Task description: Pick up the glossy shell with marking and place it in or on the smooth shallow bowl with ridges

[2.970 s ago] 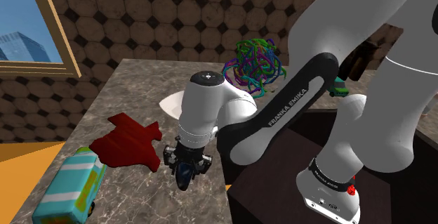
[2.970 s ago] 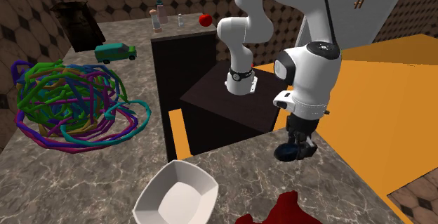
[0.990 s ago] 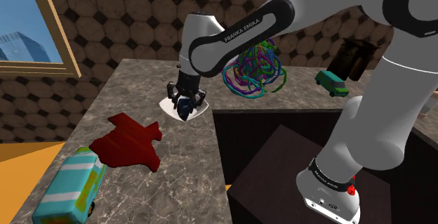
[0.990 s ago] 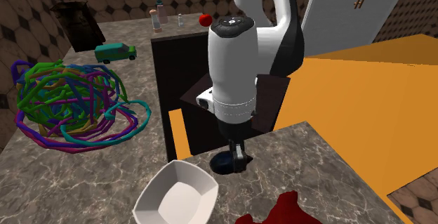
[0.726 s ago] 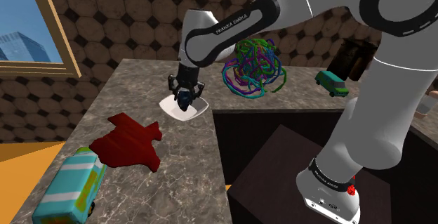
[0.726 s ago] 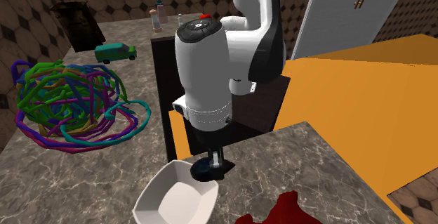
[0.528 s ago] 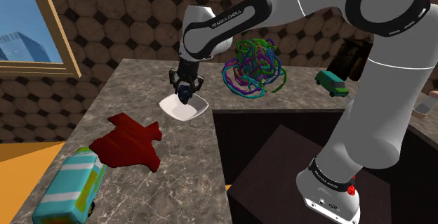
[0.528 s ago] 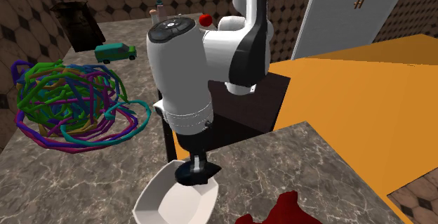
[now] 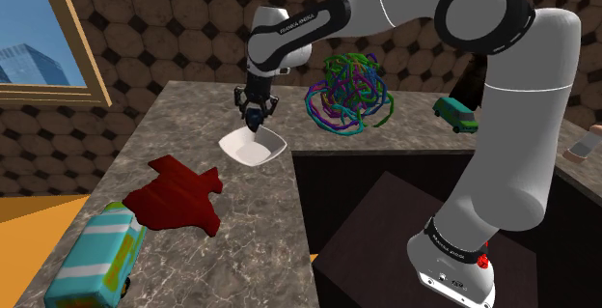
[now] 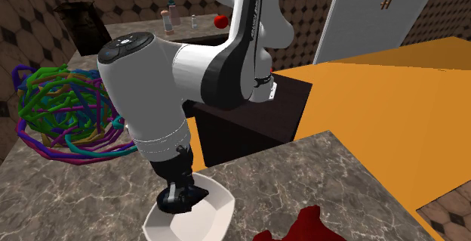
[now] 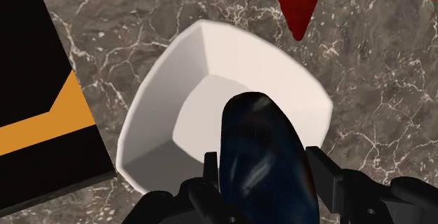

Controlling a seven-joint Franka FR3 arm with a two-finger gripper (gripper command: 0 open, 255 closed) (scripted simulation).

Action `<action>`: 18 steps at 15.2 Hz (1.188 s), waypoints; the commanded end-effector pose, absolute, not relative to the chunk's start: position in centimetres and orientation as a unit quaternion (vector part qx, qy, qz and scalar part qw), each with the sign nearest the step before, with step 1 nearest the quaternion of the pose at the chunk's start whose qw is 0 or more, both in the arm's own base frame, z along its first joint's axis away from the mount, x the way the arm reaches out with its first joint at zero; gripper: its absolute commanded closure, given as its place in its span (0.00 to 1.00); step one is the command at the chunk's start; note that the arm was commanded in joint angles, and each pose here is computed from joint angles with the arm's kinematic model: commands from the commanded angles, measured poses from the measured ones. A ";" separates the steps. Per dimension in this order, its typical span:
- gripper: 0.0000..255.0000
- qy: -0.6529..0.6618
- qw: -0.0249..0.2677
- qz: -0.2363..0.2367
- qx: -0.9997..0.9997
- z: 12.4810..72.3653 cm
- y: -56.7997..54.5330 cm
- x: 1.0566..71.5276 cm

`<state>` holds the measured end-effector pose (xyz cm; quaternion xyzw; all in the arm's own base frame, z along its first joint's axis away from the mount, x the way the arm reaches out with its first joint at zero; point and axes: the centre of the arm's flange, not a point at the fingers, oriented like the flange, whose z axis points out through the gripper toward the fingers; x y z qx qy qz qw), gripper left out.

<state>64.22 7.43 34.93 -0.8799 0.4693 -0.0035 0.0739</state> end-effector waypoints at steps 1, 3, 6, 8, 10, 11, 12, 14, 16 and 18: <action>1.00 0.469 0.074 -0.004 -0.880 34.0 7.4 64.3; 1.00 0.469 0.074 -0.004 -0.880 32.9 7.4 64.3; 1.00 0.469 0.074 -0.004 -0.880 31.4 7.4 64.3; 1.00 0.469 0.074 -0.004 -0.880 30.3 7.4 64.3; 1.00 0.469 0.074 -0.004 -0.880 29.2 7.4 64.3; 1.00 0.469 0.074 -0.004 -0.880 28.7 7.4 64.3; 1.00 0.469 0.074 -0.004 -0.880 28.2 7.4 64.3; 1.00 0.469 0.074 -0.004 -0.880 27.2 7.4 64.3; 1.00 0.469 0.074 -0.004 -0.880 27.2 7.4 64.3; 1.00 0.469 0.074 -0.004 -0.880 27.2 7.4 64.3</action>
